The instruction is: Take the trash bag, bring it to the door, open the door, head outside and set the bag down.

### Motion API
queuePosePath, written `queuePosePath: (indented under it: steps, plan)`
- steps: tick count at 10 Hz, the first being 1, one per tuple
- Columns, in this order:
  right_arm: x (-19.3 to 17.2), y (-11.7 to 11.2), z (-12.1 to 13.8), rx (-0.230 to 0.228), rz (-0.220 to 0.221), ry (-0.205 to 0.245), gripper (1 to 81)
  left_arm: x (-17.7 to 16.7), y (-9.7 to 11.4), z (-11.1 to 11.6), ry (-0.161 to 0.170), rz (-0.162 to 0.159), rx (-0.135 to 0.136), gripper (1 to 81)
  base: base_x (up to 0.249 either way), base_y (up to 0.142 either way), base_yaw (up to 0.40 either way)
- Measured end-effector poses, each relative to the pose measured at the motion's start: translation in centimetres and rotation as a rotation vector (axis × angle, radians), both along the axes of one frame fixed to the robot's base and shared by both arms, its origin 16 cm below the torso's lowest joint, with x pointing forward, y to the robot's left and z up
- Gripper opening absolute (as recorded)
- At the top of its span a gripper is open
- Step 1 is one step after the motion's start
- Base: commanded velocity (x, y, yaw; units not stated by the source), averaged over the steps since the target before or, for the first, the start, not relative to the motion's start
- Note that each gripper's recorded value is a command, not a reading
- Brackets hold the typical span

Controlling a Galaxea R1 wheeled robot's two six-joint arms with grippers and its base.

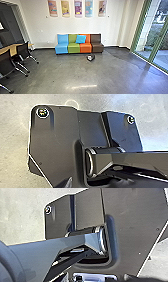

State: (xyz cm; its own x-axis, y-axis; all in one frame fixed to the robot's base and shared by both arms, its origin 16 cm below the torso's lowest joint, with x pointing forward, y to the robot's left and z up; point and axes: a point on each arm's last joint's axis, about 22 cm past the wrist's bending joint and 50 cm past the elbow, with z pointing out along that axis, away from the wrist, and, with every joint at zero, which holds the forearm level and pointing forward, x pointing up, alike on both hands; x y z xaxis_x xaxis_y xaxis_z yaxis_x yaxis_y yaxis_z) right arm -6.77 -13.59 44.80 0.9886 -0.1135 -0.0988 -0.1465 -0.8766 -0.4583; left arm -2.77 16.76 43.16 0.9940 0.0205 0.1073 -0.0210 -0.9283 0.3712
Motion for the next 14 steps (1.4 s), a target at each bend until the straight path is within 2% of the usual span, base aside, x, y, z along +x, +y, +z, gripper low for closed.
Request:
queuePosePath:
  steps: [10, 14]
  plan:
    - [0.09, -0.03, -0.13, -0.006, -0.002, -0.006, 81.1, 0.02, -0.30, 0.03, -0.002, -0.004, -0.003, 81.1, 0.177, 0.000, 0.000]
    - [0.09, 0.00, -0.12, -0.005, -0.002, -0.006, 81.1, -0.02, 0.10, -0.11, -0.001, -0.005, 0.007, 81.1, 0.177, 0.000, 0.000]
